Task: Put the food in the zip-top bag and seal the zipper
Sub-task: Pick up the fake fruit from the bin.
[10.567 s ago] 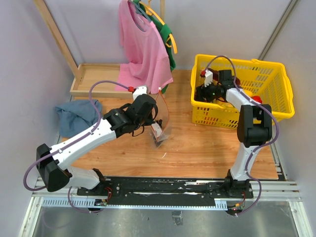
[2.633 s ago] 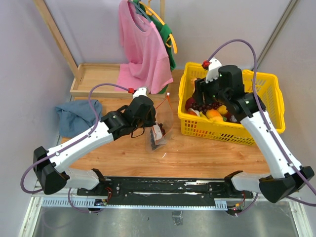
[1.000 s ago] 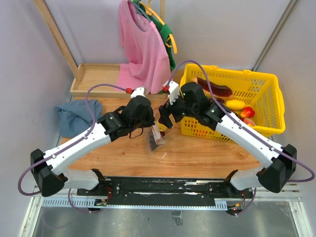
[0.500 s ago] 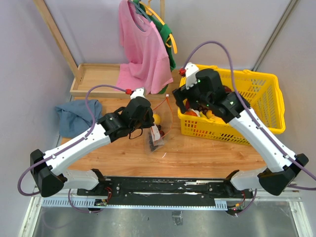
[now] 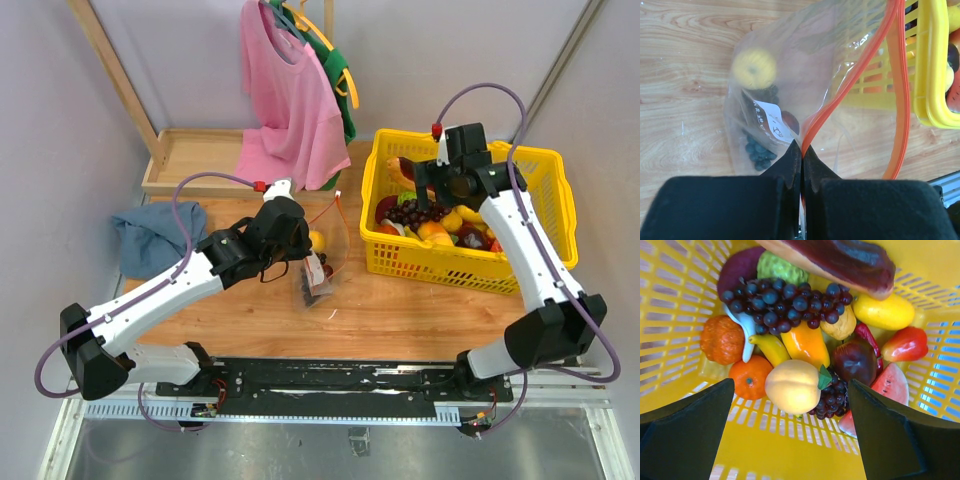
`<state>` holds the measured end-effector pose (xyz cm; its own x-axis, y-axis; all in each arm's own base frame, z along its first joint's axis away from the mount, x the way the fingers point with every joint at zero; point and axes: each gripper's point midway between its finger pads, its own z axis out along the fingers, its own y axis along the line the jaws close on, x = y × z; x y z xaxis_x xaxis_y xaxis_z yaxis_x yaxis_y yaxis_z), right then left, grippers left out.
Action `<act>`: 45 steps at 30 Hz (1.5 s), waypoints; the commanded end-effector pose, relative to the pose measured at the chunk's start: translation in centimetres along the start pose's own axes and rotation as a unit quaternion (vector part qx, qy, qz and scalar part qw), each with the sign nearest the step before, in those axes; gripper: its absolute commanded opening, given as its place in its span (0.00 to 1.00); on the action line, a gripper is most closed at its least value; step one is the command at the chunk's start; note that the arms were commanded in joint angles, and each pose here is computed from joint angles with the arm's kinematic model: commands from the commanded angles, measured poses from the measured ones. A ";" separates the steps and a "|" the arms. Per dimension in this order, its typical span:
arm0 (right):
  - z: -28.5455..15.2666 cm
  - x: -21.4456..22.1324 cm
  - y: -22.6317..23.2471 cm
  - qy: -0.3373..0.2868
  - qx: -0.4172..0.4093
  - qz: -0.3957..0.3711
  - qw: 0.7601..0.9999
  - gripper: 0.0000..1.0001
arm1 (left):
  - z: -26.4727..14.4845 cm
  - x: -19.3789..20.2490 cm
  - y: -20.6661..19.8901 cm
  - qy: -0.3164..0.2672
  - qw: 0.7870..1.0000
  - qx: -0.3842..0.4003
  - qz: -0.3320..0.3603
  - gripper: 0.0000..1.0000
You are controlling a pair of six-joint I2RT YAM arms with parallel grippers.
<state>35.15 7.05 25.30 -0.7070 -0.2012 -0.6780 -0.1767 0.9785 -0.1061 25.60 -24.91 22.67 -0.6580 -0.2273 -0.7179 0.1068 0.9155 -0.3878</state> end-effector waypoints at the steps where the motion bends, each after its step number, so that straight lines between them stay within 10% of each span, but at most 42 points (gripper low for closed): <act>1: 2.2 2.8 -0.1 0.061 -0.013 0.022 0.998 0.96 | -0.3 -0.9 0.0 -0.018 1.000 0.005 -0.007 0.00; 14: 7.5 12.1 -1.6 0.238 0.031 0.070 0.968 0.97 | 0.1 -0.9 -0.6 -0.011 1.000 0.011 0.001 0.00; 37: 6.9 17.6 1.2 0.295 -0.007 0.112 0.949 0.99 | 0.2 -0.7 -0.7 -0.014 1.000 0.019 0.007 0.00; 45: 5.8 14.0 -0.4 0.222 0.021 0.108 0.969 0.68 | 0.1 -0.8 -0.6 -0.017 1.000 0.019 0.004 0.00</act>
<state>28.32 4.26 9.09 -0.9747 0.0186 -0.2226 0.0251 0.9993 -0.0263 25.82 -25.35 22.56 -0.6542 -0.2073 -0.7273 0.1338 0.9148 -0.3812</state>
